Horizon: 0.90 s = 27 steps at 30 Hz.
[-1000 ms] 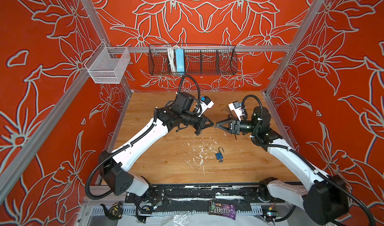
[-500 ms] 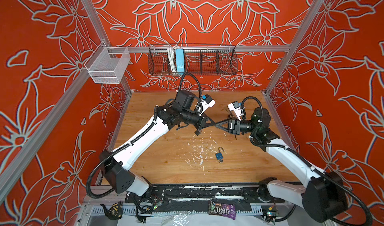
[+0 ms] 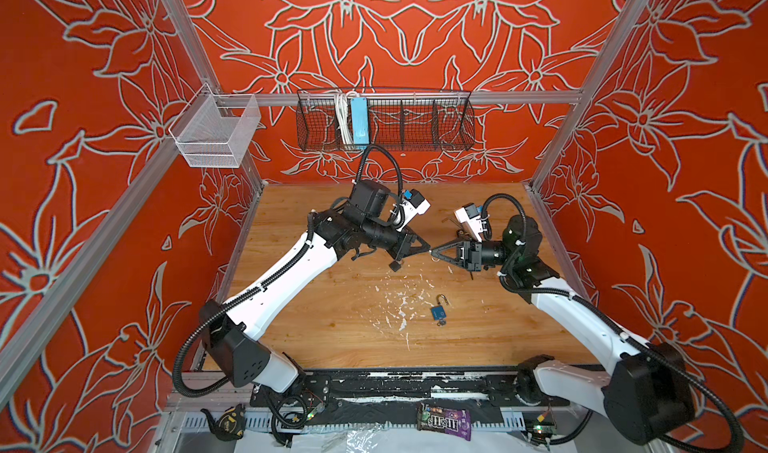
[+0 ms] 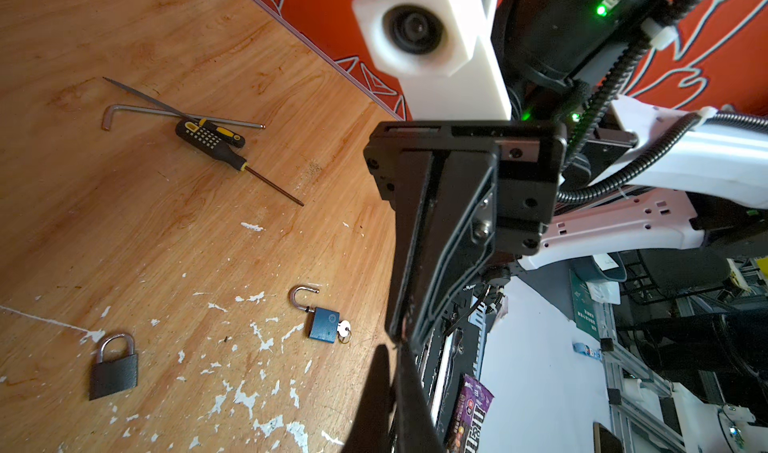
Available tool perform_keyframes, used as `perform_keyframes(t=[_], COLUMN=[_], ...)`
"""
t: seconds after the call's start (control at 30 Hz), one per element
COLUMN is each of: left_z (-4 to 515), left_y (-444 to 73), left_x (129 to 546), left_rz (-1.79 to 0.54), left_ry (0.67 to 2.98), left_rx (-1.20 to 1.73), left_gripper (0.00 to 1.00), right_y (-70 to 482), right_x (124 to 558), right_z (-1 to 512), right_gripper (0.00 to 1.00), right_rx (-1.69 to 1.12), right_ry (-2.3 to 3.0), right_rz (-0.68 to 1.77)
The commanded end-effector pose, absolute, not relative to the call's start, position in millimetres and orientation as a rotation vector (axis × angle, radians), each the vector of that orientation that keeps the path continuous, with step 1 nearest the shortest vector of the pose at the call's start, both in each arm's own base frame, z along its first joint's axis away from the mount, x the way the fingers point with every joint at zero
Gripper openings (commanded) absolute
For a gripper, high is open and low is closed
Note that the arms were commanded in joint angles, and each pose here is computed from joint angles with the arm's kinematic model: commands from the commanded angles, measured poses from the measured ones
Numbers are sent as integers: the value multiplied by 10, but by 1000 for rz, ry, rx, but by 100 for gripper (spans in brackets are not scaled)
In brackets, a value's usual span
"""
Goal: Unlock with the key
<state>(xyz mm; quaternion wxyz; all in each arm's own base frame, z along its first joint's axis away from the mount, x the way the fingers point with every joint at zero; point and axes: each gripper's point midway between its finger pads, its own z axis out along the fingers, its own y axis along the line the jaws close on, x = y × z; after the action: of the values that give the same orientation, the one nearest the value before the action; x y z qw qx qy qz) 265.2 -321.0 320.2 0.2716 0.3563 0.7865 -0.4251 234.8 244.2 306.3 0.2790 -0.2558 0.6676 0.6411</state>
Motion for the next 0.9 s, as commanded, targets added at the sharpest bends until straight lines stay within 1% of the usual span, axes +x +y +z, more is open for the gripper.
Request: perform_keyframes(t=[0.0, 0.1, 0.13, 0.17, 0.27, 0.37, 0.47, 0.7, 0.87], left_z=[3251, 3384, 3467, 3531, 3648, 3693, 3685, 3369, 3046], left_y=[-3210, -3207, -3216, -3217, -3153, -3038, -2926, -2608, -2511], left_x=[2720, 2709, 2687, 2674, 2684, 2740, 2789, 3067, 3220], left_rz=[-1095, -1116, -1137, -1149, -1122, -1086, -1047, -873, -824], left_ry=[2085, 2063, 2034, 2007, 1951, 1955, 1968, 2120, 2209], left_rx=[976, 951, 950, 943, 895, 805, 715, 378, 179], left_gripper=[0, 0, 5, 14, 30, 42, 50, 59, 67], right_y=[2457, 2449, 2447, 2441, 2427, 2413, 2395, 2294, 2213], right_x=[2340, 2343, 2344, 2353, 2372, 2390, 2368, 2394, 2441], right_z=[3162, 3169, 3170, 3158, 3126, 3059, 2988, 2657, 2374], right_gripper=[0, 0, 0, 0, 0, 0, 0, 0, 0], right_rx=[-705, -690, -681, -669, -629, -585, -553, -403, -261], right_ry=[1761, 1765, 1768, 1777, 1810, 1860, 1897, 2056, 2177], right_rz=[1719, 1711, 1706, 1698, 1679, 1669, 1668, 1567, 1503])
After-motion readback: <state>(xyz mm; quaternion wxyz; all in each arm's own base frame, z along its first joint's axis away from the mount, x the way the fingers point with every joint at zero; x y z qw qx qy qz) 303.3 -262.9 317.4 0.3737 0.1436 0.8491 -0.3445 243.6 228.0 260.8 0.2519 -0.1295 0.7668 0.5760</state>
